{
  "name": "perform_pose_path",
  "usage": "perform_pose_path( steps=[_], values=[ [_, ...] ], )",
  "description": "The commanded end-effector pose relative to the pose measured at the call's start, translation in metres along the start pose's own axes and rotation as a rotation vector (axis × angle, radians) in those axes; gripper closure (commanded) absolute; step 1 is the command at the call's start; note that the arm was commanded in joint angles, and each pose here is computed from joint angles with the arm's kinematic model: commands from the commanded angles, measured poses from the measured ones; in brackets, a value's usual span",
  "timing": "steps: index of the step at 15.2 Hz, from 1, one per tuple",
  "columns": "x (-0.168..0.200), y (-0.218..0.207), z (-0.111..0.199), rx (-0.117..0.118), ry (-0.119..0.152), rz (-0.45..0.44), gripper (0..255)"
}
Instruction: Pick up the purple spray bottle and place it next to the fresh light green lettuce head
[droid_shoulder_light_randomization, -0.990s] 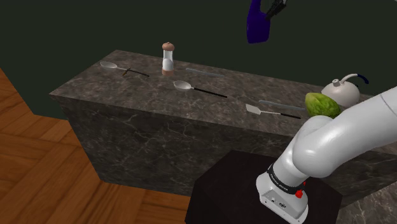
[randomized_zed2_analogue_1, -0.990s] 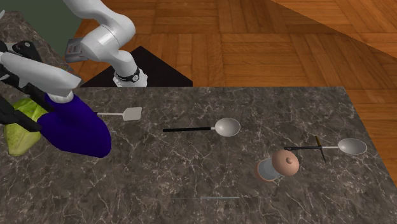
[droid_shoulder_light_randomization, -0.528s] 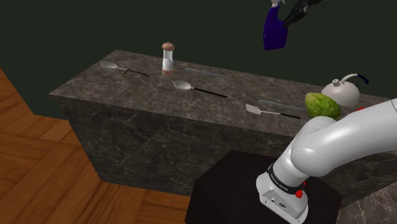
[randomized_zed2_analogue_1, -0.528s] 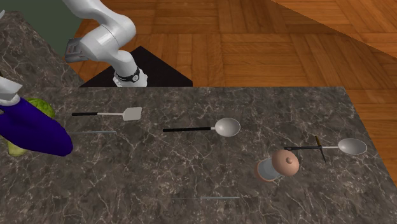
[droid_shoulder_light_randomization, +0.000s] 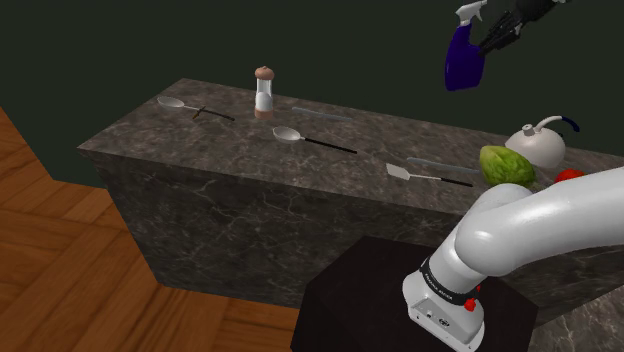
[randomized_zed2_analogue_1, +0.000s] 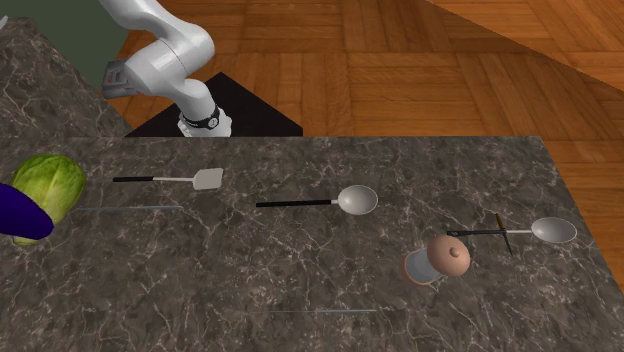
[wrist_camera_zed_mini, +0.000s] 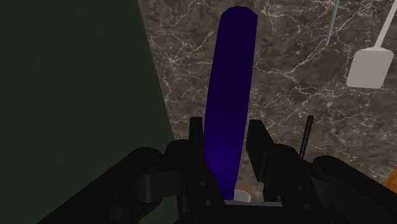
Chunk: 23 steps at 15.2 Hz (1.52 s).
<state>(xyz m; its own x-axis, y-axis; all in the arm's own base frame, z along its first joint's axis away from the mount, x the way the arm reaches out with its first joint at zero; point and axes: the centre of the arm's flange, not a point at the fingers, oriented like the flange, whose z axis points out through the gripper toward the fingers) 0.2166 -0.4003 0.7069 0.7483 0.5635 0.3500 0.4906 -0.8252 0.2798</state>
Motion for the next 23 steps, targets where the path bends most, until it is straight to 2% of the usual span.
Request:
perform_pose_path(
  steps=[1,23],
  values=[
    [-0.027,0.0,-0.004,0.0,0.0,-0.001,255],
    [-0.311,0.007,-0.062,0.0,0.0,-0.001,255]
  ],
)
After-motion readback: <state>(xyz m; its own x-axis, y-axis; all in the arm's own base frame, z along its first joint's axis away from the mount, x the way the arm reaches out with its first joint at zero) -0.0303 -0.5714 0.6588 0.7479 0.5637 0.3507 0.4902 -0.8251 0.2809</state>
